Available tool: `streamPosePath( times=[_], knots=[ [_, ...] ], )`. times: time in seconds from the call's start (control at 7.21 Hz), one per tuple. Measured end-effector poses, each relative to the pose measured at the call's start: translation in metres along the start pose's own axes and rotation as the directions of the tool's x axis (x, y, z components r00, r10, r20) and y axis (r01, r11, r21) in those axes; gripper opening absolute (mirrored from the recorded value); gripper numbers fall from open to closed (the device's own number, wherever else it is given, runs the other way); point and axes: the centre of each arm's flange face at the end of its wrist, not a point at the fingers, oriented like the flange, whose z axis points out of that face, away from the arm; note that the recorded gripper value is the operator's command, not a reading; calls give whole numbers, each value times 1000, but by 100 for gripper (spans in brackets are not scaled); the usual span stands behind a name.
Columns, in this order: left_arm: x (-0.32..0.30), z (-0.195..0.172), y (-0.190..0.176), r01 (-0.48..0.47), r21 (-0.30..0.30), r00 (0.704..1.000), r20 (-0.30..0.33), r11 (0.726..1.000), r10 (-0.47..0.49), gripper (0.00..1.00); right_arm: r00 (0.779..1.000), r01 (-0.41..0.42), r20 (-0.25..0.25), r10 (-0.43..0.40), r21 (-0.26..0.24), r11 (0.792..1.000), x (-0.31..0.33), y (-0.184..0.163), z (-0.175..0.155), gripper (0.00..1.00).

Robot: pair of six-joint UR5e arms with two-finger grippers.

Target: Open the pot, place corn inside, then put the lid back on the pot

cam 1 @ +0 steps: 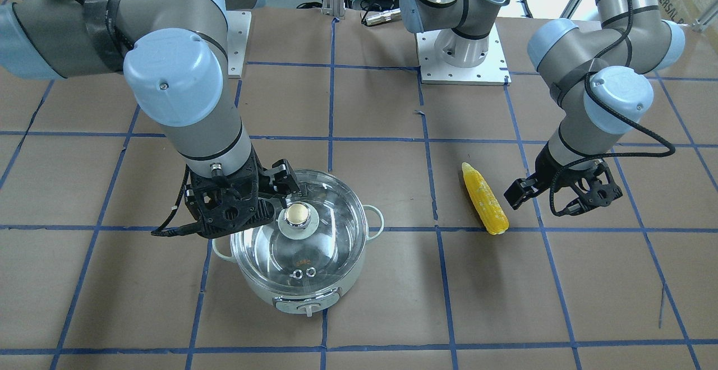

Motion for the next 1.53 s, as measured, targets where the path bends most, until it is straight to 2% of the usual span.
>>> streamPosePath(
  times=[0.14, 0.28, 0.55, 0.69, 1.11, 1.53],
  knots=[
    [10, 1, 2, -5, 4, 1000, 5, 1000, 5, 100, 1000, 0, 4, 0, -3, 1000, -2, 0, 2, 98],
    [21, 4, 5, -7, 6, 1000, 2, 1000, 7, 100, 998, -58, 2, 58, -3, 998, -3, 0, 3, 98],
    [32, 11, 11, -9, -3, 1000, -12, 1000, 9, 100, 962, -274, -10, 274, 2, 962, -10, 1, 3, 98],
    [33, 18, 15, -14, -14, 1000, -23, 1000, 14, 100, 952, -305, -17, 305, 8, 952, -19, 1, 5, 98],
    [36, 48, 23, -34, 13, 999, -38, 999, 35, 100, 956, -290, -36, 291, 34, 957, -49, -10, 33, 98],
    [37, 72, 30, -52, 8, 998, -37, 999, 52, 100, 957, -281, -57, 283, 48, 959, -54, -15, 45, 94]
  ],
)
